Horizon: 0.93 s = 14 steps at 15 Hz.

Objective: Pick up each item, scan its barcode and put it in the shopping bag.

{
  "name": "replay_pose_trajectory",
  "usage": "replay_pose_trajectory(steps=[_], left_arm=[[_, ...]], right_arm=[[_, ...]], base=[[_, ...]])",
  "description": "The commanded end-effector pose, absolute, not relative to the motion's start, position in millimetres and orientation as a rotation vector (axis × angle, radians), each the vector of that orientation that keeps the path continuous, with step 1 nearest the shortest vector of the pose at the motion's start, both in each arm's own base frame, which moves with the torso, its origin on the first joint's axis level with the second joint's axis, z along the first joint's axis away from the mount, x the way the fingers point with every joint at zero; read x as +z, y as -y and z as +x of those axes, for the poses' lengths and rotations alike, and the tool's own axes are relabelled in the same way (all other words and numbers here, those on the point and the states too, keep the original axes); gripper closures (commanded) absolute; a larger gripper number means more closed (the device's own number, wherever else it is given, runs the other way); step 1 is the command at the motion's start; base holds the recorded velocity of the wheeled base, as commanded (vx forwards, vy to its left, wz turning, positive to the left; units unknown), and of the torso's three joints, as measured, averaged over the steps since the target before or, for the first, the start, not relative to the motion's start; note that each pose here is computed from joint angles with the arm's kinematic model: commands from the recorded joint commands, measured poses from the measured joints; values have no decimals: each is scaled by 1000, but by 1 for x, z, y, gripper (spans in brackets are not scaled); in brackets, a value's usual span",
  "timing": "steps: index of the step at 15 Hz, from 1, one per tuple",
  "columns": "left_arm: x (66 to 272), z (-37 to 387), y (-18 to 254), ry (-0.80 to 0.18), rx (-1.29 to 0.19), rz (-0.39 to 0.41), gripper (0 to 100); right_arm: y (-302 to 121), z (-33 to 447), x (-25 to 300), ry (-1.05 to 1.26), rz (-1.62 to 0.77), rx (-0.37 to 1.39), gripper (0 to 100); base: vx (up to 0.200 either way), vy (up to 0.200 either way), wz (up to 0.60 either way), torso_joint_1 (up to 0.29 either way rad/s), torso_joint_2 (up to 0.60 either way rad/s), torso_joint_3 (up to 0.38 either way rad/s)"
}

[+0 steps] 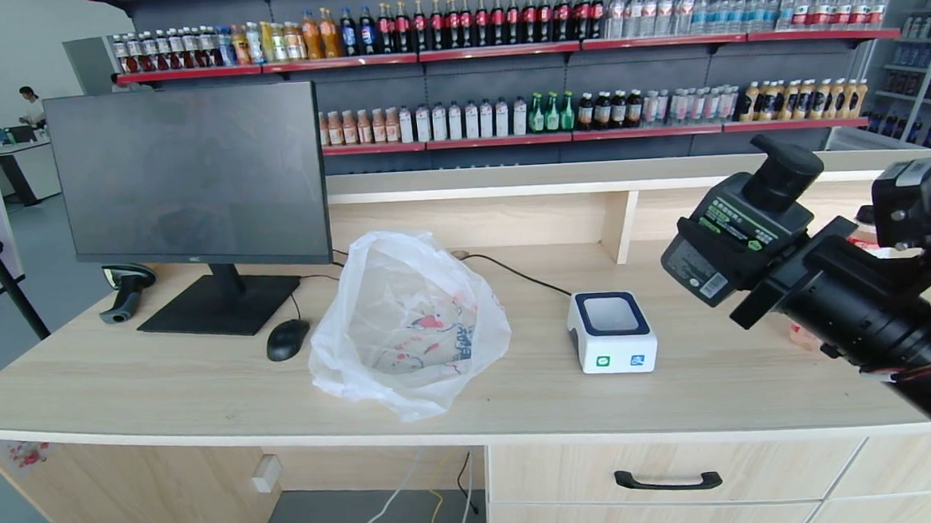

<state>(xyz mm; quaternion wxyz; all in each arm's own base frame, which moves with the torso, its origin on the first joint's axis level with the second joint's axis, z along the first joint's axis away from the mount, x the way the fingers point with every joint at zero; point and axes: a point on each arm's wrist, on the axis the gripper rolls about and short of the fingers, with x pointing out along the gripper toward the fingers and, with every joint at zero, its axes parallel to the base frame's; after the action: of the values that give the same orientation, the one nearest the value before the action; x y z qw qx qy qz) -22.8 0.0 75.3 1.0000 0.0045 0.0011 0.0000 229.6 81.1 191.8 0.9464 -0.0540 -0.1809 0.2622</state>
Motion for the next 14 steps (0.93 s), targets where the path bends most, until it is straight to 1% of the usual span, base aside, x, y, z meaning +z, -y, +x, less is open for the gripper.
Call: replay_pose_trajectory(steps=[1, 5, 9, 13, 14], left_arm=[[75, -23, 0, -2, 0, 8, 0], [75, -23, 0, -2, 0, 5, 0], [75, -23, 0, -2, 0, 8, 0], [75, -23, 0, -2, 0, 8, 0], [75, -23, 0, -2, 0, 9, 0]], right_arm=[[-78, 226, 189, 356, -107, 525, 100], [-67, 232, 176, 293, -115, 475, 100], [-66, 230, 170, 264, -113, 476, 100], [-66, 232, 172, 277, -113, 475, 100], [-67, 234, 175, 291, -112, 475, 100]], base=[[0, 0, 0, 0, 0, 0], [0, 0, 0, 0, 0, 0], [0, 0, 0, 0, 0, 0], [0, 0, 0, 0, 0, 0], [200, 0, 0, 2, 2, -2]])
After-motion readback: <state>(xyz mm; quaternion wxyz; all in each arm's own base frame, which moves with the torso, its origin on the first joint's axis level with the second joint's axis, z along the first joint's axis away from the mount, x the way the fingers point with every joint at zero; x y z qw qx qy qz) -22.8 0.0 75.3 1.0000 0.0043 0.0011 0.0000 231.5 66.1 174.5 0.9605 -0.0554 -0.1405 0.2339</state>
